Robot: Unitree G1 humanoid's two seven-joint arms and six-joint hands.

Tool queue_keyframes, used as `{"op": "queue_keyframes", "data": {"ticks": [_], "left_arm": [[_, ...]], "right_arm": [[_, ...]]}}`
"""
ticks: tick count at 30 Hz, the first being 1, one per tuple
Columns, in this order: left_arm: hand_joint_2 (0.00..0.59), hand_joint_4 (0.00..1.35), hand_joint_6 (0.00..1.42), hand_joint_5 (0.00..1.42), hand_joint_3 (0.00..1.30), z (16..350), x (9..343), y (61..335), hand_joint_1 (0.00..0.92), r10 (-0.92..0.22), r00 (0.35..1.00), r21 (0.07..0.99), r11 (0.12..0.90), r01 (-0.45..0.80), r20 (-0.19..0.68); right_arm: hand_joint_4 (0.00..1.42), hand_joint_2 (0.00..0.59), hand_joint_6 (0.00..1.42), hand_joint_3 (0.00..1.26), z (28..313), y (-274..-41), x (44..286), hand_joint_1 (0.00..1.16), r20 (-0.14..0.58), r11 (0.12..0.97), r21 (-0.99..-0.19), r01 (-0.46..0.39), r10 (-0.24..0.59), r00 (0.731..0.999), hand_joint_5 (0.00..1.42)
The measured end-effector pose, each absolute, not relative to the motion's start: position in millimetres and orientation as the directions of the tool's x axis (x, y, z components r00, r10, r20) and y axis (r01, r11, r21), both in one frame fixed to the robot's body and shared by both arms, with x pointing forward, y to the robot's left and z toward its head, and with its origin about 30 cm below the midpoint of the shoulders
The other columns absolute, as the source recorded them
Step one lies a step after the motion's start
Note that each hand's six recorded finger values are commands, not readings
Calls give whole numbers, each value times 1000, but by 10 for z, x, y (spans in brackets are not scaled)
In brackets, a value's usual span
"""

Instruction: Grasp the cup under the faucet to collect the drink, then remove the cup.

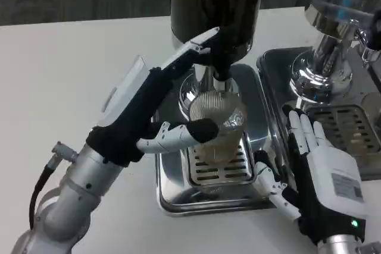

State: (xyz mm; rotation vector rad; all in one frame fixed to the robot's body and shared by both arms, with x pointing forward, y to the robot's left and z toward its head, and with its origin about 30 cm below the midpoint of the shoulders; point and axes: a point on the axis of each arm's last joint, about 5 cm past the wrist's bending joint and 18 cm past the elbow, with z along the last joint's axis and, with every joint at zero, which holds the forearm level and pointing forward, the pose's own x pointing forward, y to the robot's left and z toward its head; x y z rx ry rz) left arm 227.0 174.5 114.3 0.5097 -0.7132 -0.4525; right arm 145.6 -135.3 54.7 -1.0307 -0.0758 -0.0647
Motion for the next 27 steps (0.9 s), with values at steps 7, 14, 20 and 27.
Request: {"op": "queue_keyframes", "data": {"ticks": [7,14,20,27], "left_arm": [[65,180,353,349,231,1174,2247,1765,0,-572,658,639,749,175,490],[67,198,358,361,255,1167,2200,1746,0,-594,641,697,706,127,486],[71,200,361,363,258,1186,2174,1763,0,-622,617,754,654,70,482],[88,202,377,371,267,1195,2161,1792,0,-647,599,790,612,39,471]], "right_arm": [[0,434,117,0,545,-1354,1456,80,92,513,-854,89,-19,996,0],[0,434,114,0,544,-1353,1458,84,92,514,-853,89,-19,996,0],[0,434,113,0,545,-1352,1459,87,92,514,-853,89,-20,996,0],[0,430,113,0,553,-1349,1472,99,96,520,-849,92,-19,995,0]]}}
